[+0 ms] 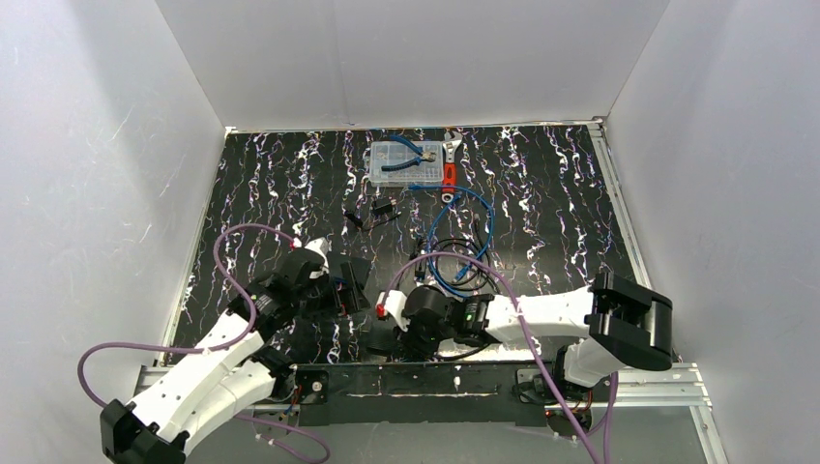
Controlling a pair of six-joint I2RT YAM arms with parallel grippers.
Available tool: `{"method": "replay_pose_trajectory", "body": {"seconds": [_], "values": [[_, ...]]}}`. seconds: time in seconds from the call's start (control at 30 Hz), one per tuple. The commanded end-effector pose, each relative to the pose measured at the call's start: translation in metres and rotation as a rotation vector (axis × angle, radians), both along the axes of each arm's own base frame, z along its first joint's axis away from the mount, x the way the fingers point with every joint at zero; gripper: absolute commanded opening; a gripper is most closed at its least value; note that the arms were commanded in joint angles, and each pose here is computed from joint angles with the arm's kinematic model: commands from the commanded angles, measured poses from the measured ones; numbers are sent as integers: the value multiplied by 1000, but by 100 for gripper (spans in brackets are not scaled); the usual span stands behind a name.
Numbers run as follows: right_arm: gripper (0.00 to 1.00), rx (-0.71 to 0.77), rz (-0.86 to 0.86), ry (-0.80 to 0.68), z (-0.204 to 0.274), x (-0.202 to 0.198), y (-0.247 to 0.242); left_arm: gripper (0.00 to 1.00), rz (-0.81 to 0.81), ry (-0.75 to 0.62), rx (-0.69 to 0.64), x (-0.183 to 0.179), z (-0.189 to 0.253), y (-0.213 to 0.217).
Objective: Insert the plug into the switch port
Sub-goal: Insert the connector into the switch port.
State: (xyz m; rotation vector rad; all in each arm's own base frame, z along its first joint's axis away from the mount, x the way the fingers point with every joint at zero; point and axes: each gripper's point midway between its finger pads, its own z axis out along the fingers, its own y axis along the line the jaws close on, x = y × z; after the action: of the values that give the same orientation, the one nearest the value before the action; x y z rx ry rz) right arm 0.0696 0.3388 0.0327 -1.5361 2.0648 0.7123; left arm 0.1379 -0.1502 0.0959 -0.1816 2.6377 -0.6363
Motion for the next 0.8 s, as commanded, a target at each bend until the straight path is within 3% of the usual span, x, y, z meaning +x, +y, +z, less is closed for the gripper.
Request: {"method": "replay_pose_trajectory", "body": {"seconds": [0.0,0.17,0.47,0.77], "values": [[43,59,-124,-119,42,31,6,98,0,-81,53,5,20,13],[49,77,-241,-208,70,62,-4,98,7,-132,81,9,32,21],[58,152,-678,-387,132,165,-50,98,-58,-224,100,8,62,27],[58,116,-928,-303,130,231,-65,98,-81,-305,125,13,75,33]]}}
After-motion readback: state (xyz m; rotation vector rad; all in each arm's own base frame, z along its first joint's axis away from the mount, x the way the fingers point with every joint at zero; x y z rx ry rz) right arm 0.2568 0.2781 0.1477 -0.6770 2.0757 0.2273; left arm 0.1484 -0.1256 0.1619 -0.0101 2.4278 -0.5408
